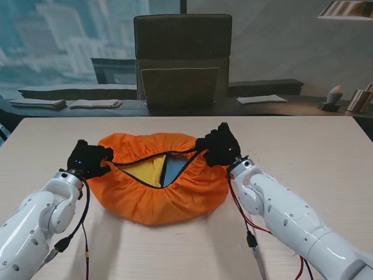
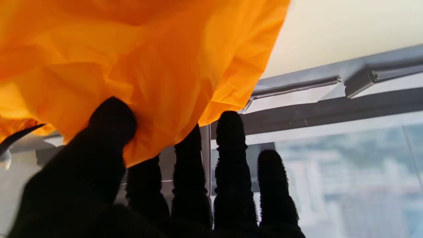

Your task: Fit a rain cover over a backpack

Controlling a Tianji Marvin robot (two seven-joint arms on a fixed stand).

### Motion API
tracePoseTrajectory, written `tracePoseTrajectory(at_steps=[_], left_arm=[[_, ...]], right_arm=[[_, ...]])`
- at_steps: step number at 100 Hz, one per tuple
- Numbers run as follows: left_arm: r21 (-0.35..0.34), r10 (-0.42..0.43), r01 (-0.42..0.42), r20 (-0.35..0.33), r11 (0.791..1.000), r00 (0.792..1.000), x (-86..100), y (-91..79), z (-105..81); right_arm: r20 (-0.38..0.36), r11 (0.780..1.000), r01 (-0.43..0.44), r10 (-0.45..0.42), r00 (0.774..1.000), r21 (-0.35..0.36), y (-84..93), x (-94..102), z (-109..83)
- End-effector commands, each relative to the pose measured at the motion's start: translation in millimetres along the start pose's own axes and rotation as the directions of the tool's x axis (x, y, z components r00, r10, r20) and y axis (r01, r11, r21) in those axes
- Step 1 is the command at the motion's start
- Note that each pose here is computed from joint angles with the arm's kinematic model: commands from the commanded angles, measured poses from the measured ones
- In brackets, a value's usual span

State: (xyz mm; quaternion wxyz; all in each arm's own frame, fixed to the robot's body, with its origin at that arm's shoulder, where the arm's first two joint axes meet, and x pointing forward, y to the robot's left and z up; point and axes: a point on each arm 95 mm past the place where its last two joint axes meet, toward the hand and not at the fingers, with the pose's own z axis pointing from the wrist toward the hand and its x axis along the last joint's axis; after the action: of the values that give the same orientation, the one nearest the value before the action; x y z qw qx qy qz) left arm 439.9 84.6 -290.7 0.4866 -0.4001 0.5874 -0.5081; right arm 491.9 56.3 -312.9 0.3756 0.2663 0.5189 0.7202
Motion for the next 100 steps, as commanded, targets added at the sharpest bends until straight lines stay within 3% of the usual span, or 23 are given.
tracePoseTrajectory(at_steps=[1, 19, 39, 49, 58, 70, 84, 100], left_arm=[[-0.007, -0.002, 0.002, -0.018, 1.000, 1.000, 15.5, 1.7, -8.0], [0.017, -0.136, 0.137, -0.051, 0.990, 0.989, 20.3, -7.1, -16.0], [0.096, -0.239, 0.255, -0.149, 0.962, 0.959, 30.8, -29.7, -17.0], [0.129, -0.324, 0.354, -0.210, 0.926, 0.923, 46.5, -39.7, -15.3], [0.125, -0.414, 0.455, -0.258, 0.882, 0.873, 63.3, -42.6, -14.2], [0.098, -0.494, 0.542, -0.302, 0.835, 0.815, 79.7, -38.1, -14.5], [0.016, -0.603, 0.636, -0.298, 0.772, 0.740, 91.9, -23.9, -18.3], [-0.068, -0.681, 0.690, -0.252, 0.721, 0.687, 103.0, -2.8, -29.2]], right_arm=[[-0.016, 1.000, -0.001, 0.001, 1.000, 0.022, 0.0, 1.6, -7.3], [-0.020, 0.991, -0.089, 0.091, 0.996, 0.095, 10.0, 2.3, -13.5], [-0.012, 0.973, -0.209, 0.211, 0.977, 0.093, 24.8, 8.7, -20.3], [0.004, 0.948, -0.313, 0.313, 0.950, 0.067, 37.1, 14.8, -26.7], [0.009, 0.929, -0.366, 0.366, 0.930, 0.052, 45.6, 17.5, -34.2], [0.036, 0.878, -0.477, 0.476, 0.879, 0.047, 47.3, 23.7, -48.0], [0.087, 0.853, -0.521, 0.516, 0.852, 0.047, 35.8, 27.9, -65.9], [0.164, 0.805, -0.591, 0.578, 0.799, 0.040, 24.9, 29.3, -83.5]])
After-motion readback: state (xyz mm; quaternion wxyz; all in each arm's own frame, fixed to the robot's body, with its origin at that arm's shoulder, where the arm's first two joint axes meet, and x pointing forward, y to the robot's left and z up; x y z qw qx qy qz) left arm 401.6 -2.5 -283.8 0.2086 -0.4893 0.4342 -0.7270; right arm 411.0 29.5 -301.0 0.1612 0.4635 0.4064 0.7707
